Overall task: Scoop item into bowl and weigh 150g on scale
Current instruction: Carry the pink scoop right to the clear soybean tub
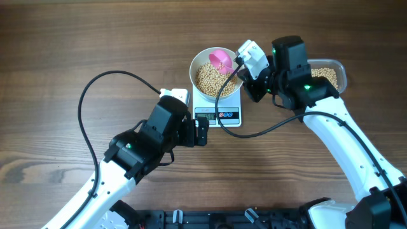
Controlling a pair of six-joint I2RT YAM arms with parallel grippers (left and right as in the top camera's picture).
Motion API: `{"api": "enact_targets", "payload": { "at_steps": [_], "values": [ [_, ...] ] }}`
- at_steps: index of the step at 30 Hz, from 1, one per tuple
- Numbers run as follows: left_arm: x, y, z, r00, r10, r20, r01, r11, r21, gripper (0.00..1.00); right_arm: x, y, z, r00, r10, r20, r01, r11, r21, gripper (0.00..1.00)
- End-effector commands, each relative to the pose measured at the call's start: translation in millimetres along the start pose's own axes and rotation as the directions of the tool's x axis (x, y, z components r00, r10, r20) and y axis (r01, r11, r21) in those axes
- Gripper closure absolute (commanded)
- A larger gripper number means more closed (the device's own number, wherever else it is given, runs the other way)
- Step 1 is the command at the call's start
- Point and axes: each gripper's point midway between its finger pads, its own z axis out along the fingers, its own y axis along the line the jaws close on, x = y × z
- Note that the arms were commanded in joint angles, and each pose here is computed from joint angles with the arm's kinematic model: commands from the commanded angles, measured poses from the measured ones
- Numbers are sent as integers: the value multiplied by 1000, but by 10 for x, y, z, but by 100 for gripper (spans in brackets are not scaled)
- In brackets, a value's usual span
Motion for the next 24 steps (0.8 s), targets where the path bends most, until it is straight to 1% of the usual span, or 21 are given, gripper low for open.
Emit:
{"api": "enact_targets", "payload": {
  "at_steps": [1, 2, 5, 6, 8, 12, 16, 19, 21, 22, 24],
  "values": [
    [-12, -33, -7, 1000, -2, 2, 2, 1000, 10, 0, -131, 53, -91, 997, -72, 38, 73, 997, -13, 96],
    [-12, -33, -7, 1000, -2, 2, 2, 1000, 10, 0, -134, 51, -91, 997, -70, 39, 70, 997, -12, 96],
    [-12, -33, -7, 1000, -2, 2, 2, 1000, 10, 0, -138, 52, -91, 999, -2, 40, 2, 1000, -15, 96],
    [-12, -33, -7, 1000, -2, 2, 2, 1000, 10, 0, -145, 67, -92, 996, 82, 42, -80, 996, -28, 96],
    [-12, -33, -7, 1000, -2, 2, 2, 1000, 10, 0, -181, 110, -95, 981, 189, 52, -186, 981, -62, 96],
    [-12, -33, -7, 1000, -2, 2, 2, 1000, 10, 0, -312, 38, -196, 946, 305, 107, -299, 952, -70, 96],
    [-12, -33, -7, 1000, -2, 2, 2, 1000, 10, 0, -378, -234, -519, 872, 452, 186, -454, 890, -34, 96],
    [-12, -33, -7, 1000, -2, 2, 2, 1000, 10, 0, -332, -595, -920, 821, 500, 274, -524, 852, 16, 96],
    [-12, -33, -7, 1000, -2, 2, 2, 1000, 10, 0, -210, -787, -1110, 786, 542, 297, -574, 819, 26, 96],
    [-12, -33, -7, 1000, -2, 2, 2, 1000, 10, 0, -81, -925, -1202, 745, 595, 302, -632, 774, 33, 96],
    [-12, -33, -7, 1000, -2, 2, 2, 1000, 10, 0, 126, -1056, -1302, 694, 659, 291, -698, 715, 43, 96]
  ]
}}
